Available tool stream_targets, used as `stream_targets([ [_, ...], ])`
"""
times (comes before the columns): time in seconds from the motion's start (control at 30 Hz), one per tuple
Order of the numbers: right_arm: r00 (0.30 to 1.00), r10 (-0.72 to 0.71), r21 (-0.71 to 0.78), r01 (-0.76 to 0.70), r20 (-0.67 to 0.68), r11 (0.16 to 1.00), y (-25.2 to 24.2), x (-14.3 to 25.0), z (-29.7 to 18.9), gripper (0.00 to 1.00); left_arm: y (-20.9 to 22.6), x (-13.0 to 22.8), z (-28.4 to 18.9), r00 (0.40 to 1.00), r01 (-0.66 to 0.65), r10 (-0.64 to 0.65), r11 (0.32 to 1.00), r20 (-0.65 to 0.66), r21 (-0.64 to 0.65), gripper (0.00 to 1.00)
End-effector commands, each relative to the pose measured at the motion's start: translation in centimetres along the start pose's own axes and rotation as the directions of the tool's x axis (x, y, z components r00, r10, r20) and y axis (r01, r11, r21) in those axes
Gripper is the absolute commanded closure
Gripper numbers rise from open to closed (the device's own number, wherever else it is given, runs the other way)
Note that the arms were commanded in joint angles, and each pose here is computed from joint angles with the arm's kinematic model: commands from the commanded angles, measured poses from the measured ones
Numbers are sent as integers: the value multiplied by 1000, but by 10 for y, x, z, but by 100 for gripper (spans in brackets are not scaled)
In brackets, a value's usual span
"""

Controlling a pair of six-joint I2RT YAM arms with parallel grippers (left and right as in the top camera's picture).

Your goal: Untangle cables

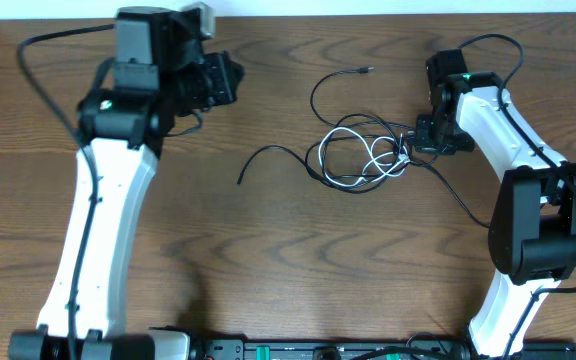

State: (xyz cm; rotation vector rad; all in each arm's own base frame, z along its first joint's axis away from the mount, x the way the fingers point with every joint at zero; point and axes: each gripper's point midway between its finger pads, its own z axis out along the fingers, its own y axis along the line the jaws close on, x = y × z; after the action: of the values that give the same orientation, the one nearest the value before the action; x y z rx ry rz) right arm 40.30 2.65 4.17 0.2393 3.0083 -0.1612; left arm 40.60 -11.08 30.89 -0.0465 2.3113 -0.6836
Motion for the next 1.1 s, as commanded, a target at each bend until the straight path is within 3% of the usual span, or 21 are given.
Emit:
stream_targets([
  [0.0, 999, -34, -48, 34, 1, 998, 6, -1, -2, 99, 19, -7, -12, 999, -1, 4, 995, 35, -102, 93],
  [0.07, 996, -89, -124, 89, 5, 988, 19, -1, -3, 99, 27, -2, -12, 1000, -18, 20, 991, 13, -135, 92],
  [0.27, 958, -276, -459, 279, 74, 844, 79, 7, -22, 99, 41, 16, -4, 998, -2, -11, 982, -63, -191, 92],
  [0.37, 944, -306, -587, 318, 123, 745, 98, 8, -39, 99, 26, 26, 3, 992, -54, 40, 991, -116, -122, 83],
  [0.5, 936, -299, -700, 338, 185, 629, 109, 6, -65, 99, -1, 40, 13, 976, -146, 141, 989, -165, -21, 62],
  [0.6, 944, -268, -735, 318, 191, 599, 106, 3, -73, 99, -14, 51, 25, 965, -168, 167, 986, -201, 8, 57],
  [0.73, 956, -247, -718, 284, 159, 635, 99, 1, -67, 99, -21, 64, 40, 952, -177, 178, 984, -248, 27, 57],
  [0.77, 959, -243, -695, 273, 145, 665, 95, 1, -62, 96, -22, 67, 43, 949, -177, 179, 984, -259, 32, 57],
  [0.83, 968, -222, -644, 242, 113, 726, 88, 0, -54, 79, -27, 75, 52, 941, -164, 175, 985, -289, 61, 57],
  [0.9, 972, -213, -604, 230, 100, 763, 83, -2, -48, 72, -35, 84, 59, 931, -158, 181, 983, -319, 95, 57],
  [1.07, 977, -196, -581, 208, 85, 786, 80, -2, -45, 48, -47, 109, 83, 897, -174, 211, 976, -388, 128, 57],
])
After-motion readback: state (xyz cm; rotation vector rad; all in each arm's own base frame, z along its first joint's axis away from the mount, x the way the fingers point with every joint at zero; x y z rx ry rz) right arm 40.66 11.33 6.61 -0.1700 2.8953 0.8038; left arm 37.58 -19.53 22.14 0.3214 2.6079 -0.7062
